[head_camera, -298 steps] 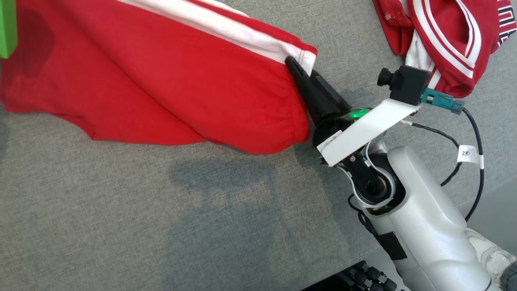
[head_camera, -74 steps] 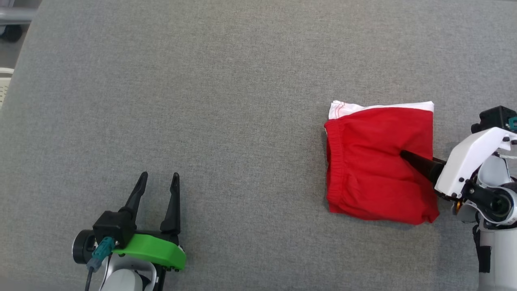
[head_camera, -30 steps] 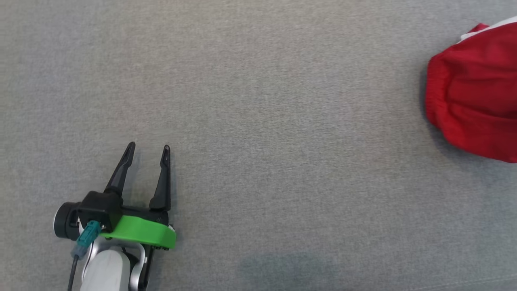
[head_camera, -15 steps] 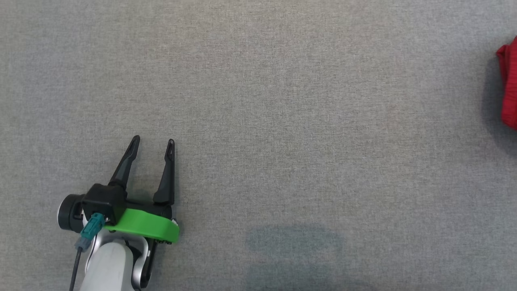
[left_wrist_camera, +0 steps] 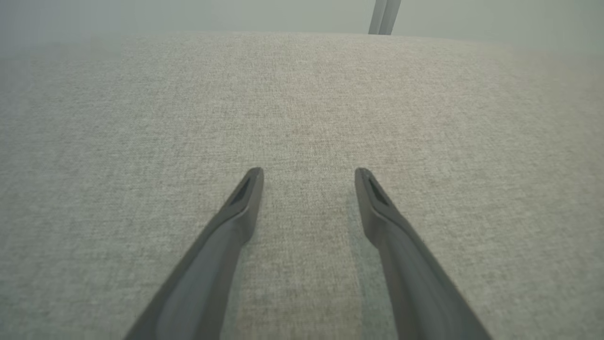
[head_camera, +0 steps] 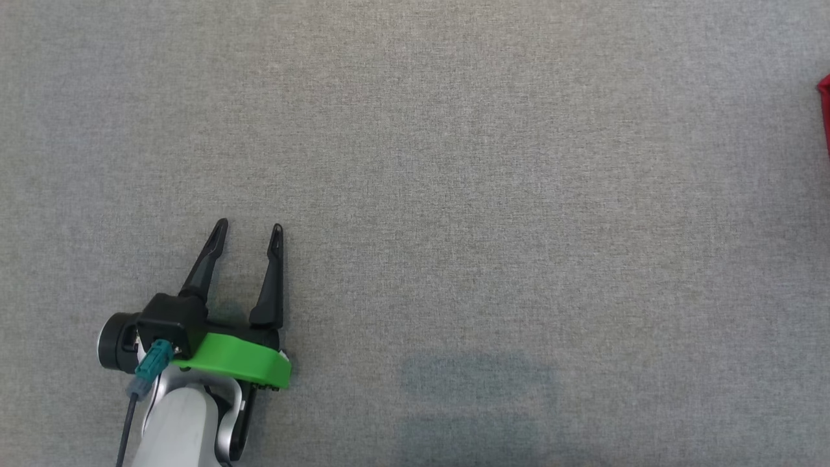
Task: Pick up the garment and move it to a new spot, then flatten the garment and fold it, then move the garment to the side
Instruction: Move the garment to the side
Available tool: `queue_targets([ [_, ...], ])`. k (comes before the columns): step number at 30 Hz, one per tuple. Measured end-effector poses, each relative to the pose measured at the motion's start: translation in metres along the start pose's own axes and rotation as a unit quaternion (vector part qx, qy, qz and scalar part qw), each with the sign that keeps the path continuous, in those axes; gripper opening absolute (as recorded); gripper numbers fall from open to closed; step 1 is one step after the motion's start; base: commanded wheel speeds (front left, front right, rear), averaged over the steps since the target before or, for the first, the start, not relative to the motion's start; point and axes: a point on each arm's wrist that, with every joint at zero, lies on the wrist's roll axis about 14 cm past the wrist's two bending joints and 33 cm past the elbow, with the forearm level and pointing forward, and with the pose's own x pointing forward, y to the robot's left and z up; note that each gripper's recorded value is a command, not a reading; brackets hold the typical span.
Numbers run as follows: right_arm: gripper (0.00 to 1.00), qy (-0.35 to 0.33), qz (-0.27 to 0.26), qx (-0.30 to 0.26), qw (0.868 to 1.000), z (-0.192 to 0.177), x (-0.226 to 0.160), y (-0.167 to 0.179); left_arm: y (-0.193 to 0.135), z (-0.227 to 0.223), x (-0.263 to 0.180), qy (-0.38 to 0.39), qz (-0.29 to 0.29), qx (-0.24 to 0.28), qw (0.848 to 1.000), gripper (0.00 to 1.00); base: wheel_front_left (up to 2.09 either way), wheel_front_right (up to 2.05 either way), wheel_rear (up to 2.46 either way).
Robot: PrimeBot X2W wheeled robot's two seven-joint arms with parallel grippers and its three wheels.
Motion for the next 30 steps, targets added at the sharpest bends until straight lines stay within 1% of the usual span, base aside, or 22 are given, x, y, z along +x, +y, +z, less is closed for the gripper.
queue_targets([
  [1,0.13,0.000,-0.007,-0.009,1.000,-0.003,0.002,-0.003,0.000,-0.001,0.000,0.001,0.001,-0.001,1.000,1.00,0.00,0.00,0.00],
  [2,0.13,0.000,-0.014,-0.017,1.000,-0.006,0.004,-0.007,0.000,-0.001,-0.001,0.002,0.002,-0.002,1.000,1.00,0.00,0.00,0.00],
  [3,0.44,-0.008,-0.023,-0.026,0.999,-0.006,0.005,-0.010,0.000,-0.001,-0.001,0.002,0.002,-0.002,1.000,1.00,0.00,0.00,0.00],
  [4,1.00,-0.018,-0.031,-0.031,0.999,-0.006,0.007,-0.014,0.000,-0.001,-0.001,0.002,0.002,-0.002,1.000,1.00,0.00,0.00,0.00],
  [6,1.00,-0.025,-0.038,-0.032,0.998,-0.010,0.011,-0.017,0.001,0.000,-0.002,0.001,0.004,-0.003,1.000,1.00,0.00,0.00,0.00],
  [10,1.00,-0.035,-0.037,-0.030,0.998,-0.021,0.019,-0.010,0.002,0.003,-0.003,-0.002,0.007,-0.005,1.000,1.00,0.00,0.00,0.00],
  [13,1.00,-0.054,-0.043,-0.023,0.997,-0.024,0.020,-0.009,0.002,0.006,-0.004,-0.005,0.009,-0.003,1.000,1.00,0.00,0.00,0.00],
  [16,1.00,-0.114,-0.059,-0.003,0.992,-0.011,0.012,-0.013,0.001,0.008,-0.007,-0.009,0.011,-0.002,1.000,1.00,0.00,0.00,0.00],
  [18,1.00,-0.158,-0.066,0.002,0.985,0.003,0.001,-0.014,0.000,0.011,-0.010,-0.013,0.012,-0.003,1.000,1.00,0.00,0.00,0.00],
  [19,1.00,-0.187,-0.069,0.004,0.980,0.013,-0.006,-0.015,0.000,0.013,-0.011,-0.015,0.013,-0.004,1.000,1.00,0.00,0.00,0.00],
  [20,1.00,-0.222,-0.071,0.018,0.972,0.025,-0.016,-0.017,0.000,0.014,-0.014,-0.016,0.014,-0.005,1.000,1.00,0.00,0.00,0.00],
  [21,1.00,-0.255,-0.072,0.018,0.964,0.037,-0.027,-0.016,0.000,0.015,-0.016,-0.018,0.016,-0.006,1.000,1.00,0.00,0.00,0.00],
  [25,1.00,-0.371,-0.059,0.034,0.926,0.076,-0.074,-0.003,0.000,0.020,-0.026,-0.024,0.021,-0.009,0.999,1.00,0.00,0.00,0.00],
  [27,1.00,-0.420,-0.051,0.043,0.905,0.088,-0.099,0.004,-0.002,0.023,-0.031,-0.029,0.020,-0.008,0.999,1.00,0.00,0.00,0.00],
  [30,1.00,-0.467,-0.019,0.066,0.882,0.088,-0.126,0.025,-0.001,0.033,-0.039,-0.043,0.026,-0.006,0.999,1.00,0.00,0.00,0.00],
])
